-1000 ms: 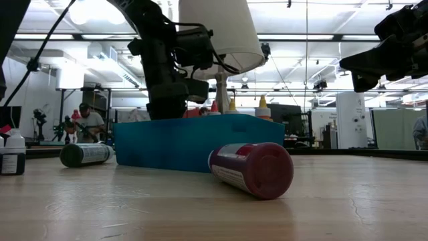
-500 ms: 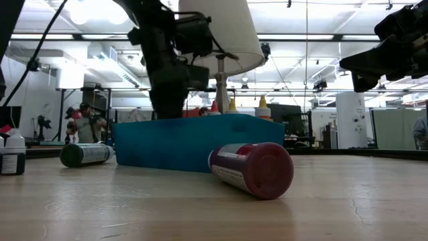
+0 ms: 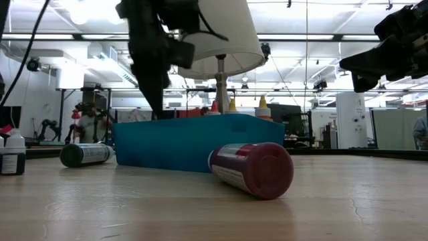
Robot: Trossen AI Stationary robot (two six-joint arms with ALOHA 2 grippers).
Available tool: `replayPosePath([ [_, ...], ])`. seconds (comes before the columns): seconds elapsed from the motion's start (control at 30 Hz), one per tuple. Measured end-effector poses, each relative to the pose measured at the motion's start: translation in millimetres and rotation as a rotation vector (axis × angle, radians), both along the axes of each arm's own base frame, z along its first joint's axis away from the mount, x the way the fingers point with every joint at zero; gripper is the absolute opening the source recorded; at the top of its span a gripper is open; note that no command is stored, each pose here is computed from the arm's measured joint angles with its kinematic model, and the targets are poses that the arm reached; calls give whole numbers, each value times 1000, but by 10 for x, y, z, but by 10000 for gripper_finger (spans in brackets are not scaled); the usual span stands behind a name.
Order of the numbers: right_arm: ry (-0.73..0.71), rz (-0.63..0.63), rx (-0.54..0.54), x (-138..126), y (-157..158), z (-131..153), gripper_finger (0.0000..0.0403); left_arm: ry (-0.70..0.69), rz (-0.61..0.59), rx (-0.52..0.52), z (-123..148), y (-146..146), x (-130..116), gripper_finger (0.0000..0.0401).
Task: Pick & Place food coloring
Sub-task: Put the small red food coloring bottle into the blue container
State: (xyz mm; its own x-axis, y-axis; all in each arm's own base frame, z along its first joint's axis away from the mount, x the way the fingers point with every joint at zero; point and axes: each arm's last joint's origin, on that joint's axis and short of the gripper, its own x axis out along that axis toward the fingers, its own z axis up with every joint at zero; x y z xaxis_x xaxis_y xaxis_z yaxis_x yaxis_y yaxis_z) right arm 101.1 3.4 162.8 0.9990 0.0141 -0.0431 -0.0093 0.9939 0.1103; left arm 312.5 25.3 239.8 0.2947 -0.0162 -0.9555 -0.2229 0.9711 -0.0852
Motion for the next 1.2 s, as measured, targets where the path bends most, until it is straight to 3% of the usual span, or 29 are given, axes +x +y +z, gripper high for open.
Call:
replayPosePath([
  [0.33,5,0,0,3,0,-4,9,-51,-110,-7,307,-386,-257,145],
  [0.77,9,1,0,5,1,-7,8,-77,-271,-13,505,-803,-520,145],
  [1.0,9,0,0,5,0,-8,8,-14,-197,-48,461,-913,-631,145],
  [1.2,9,1,0,5,1,-8,8,17,-224,-80,367,-1014,-826,145],
])
